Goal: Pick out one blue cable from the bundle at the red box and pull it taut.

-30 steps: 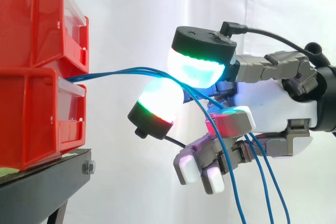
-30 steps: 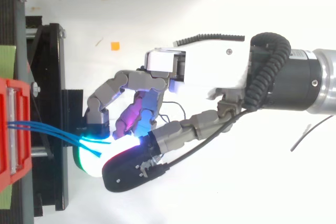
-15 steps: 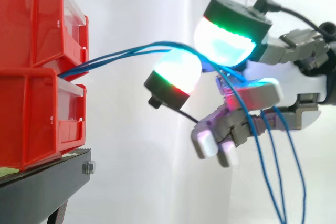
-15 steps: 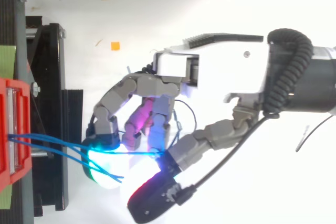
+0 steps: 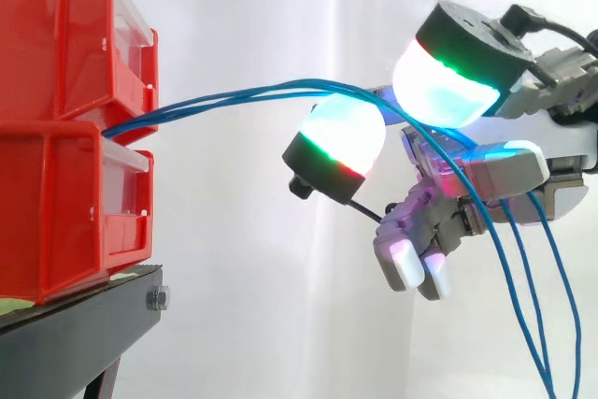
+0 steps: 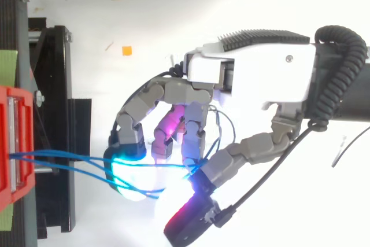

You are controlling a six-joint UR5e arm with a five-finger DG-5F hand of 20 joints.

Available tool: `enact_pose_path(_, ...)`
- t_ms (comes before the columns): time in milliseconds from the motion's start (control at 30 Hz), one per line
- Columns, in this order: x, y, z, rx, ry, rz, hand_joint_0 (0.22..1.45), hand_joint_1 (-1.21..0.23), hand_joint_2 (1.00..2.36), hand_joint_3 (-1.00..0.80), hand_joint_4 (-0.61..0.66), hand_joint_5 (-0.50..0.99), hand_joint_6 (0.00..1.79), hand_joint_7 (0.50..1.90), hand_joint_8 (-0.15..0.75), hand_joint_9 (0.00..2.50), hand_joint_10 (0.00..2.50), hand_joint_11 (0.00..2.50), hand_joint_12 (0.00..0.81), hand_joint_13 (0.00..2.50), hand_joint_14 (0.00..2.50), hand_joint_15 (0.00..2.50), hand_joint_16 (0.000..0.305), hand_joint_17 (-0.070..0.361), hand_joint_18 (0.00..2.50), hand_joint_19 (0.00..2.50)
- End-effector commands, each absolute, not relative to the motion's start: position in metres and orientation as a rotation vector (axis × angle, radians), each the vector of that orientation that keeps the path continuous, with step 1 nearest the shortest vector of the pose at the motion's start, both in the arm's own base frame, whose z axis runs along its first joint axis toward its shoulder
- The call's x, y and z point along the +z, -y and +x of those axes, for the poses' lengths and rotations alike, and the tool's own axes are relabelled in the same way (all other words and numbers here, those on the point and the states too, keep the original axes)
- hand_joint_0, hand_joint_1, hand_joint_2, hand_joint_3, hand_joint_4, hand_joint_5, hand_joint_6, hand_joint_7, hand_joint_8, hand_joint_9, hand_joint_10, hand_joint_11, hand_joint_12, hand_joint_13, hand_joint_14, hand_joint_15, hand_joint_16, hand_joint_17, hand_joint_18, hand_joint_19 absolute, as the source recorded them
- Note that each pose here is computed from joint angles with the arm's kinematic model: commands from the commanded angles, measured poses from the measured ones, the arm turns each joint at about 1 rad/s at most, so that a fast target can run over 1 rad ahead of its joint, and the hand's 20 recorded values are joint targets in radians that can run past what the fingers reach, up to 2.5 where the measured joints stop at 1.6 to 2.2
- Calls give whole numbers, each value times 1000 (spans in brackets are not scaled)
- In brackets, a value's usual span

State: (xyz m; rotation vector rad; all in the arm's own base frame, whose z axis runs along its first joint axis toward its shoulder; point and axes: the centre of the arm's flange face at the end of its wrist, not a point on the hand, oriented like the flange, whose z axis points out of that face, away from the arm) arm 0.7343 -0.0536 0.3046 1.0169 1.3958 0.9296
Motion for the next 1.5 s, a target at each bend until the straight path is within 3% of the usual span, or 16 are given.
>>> enact_pose_path(0,304,54,734,906,-1399,1006,568,-743,1000,-500,-127,-34,890,905,237,1598,32,840,363,1043,23,574,48,108,886,802)
enact_pose_path(67,304,55,734,900,-1399,1003,595,-632,1000,-500,-133,-37,881,927,241,1610,32,841,363,1062,22,585,48,108,884,835)
enact_pose_path(267,304,56,734,897,-1399,1003,603,-650,1007,-420,-107,-47,851,954,245,1580,31,826,378,1079,22,593,50,113,905,860)
enact_pose_path(400,304,57,734,896,-1398,1004,540,-684,1000,-500,-96,-51,842,944,259,1566,29,826,395,1080,21,592,54,121,918,845)
enact_pose_path(600,305,56,734,901,-1398,1000,488,-581,1000,-500,-87,-55,828,900,266,1556,29,784,411,1085,21,574,58,132,947,822)
enact_pose_path(967,305,56,734,899,-1396,1002,587,-462,1000,-500,-156,-54,823,897,232,1554,28,796,382,1074,21,593,52,116,895,867)
enact_pose_path(1067,304,56,734,898,-1398,1002,607,-515,1009,-394,-70,-56,818,928,245,1533,31,794,389,1070,21,597,52,117,890,873)
enact_pose_path(1100,304,56,734,900,-1400,1001,598,-551,1017,-265,-60,-53,817,929,249,1531,31,803,388,1069,23,600,52,117,888,884)
enact_pose_path(1200,304,55,735,899,-1399,1001,602,-632,1008,-122,-52,-27,792,974,298,1611,25,739,447,1144,19,554,68,154,1047,790)
enact_pose_path(1467,304,55,735,899,-1399,1001,600,-811,1014,-112,26,-58,865,1002,314,1515,30,872,444,1026,22,569,64,144,938,791)
